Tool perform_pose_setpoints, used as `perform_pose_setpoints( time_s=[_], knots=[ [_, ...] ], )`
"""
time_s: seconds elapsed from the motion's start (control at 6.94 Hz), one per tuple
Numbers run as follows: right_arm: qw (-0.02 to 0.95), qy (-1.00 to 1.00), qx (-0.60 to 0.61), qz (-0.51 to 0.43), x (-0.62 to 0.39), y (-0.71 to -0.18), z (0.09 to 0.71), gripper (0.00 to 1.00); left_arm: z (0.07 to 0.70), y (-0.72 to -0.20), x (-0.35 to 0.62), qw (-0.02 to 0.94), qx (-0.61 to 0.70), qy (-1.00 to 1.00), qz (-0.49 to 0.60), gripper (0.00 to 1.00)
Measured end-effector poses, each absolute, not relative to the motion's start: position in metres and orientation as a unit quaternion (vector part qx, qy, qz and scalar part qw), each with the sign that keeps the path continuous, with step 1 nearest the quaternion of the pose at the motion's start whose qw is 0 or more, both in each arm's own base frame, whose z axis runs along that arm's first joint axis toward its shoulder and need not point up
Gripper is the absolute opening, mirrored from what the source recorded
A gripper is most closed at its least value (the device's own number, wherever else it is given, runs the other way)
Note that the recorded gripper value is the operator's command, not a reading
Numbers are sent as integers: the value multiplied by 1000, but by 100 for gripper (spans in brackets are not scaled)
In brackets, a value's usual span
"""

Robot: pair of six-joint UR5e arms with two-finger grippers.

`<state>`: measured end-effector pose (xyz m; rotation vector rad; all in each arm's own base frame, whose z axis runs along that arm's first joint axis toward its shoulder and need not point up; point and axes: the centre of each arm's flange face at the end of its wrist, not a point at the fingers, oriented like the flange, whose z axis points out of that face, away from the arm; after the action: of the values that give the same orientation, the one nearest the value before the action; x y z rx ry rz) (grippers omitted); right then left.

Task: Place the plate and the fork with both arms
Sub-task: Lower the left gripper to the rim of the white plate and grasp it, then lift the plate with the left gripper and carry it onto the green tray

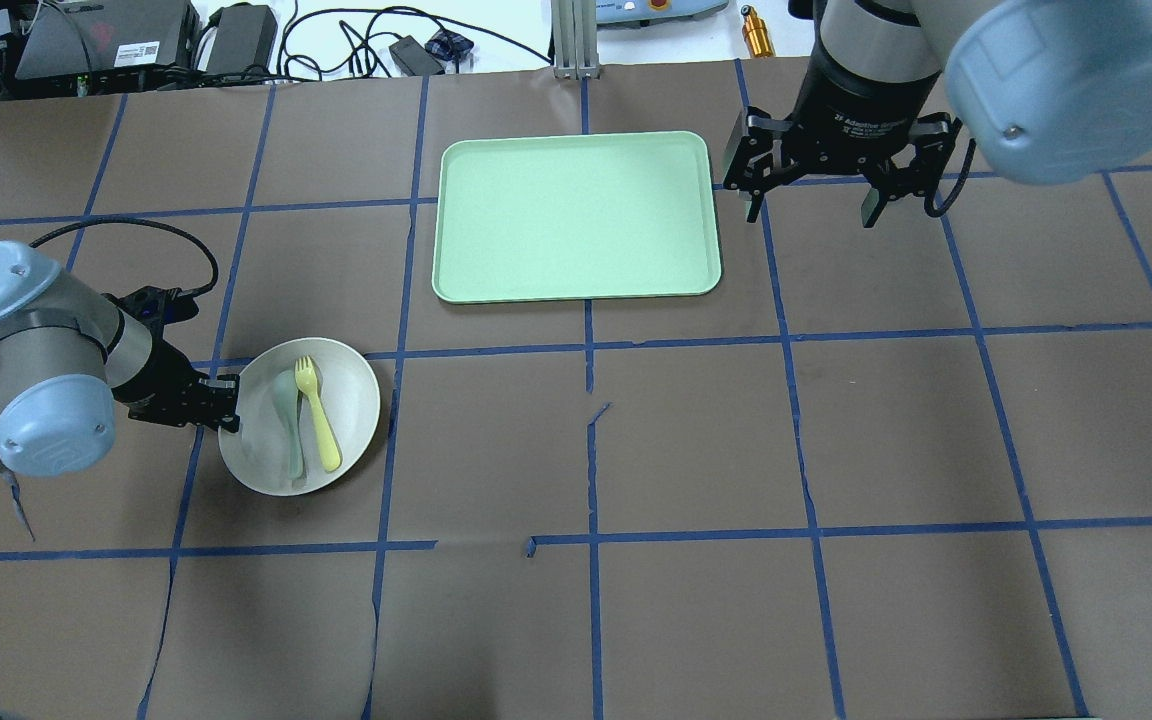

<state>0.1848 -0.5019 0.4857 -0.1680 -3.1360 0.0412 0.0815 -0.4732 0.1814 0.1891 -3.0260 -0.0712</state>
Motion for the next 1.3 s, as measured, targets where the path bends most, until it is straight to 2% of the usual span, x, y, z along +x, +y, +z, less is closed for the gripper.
perform_pose_setpoints(
  time_s=[0.29, 0.72, 1.01, 1.3],
  knots=[
    [1, -998, -54, 15, 184, -502, 487, 100, 197, -490, 77, 88, 63, -994, -19, 0],
    [2, -998, -54, 14, 184, -503, 486, 100, 242, -542, 60, 194, 56, -979, -8, 0],
    [2, -998, -54, 13, 184, -503, 485, 100, 249, -609, -14, 221, -26, -975, 21, 0],
    [3, -998, -53, 12, 184, -503, 484, 100, 230, -693, -100, 227, -91, -969, 32, 0]
  ],
)
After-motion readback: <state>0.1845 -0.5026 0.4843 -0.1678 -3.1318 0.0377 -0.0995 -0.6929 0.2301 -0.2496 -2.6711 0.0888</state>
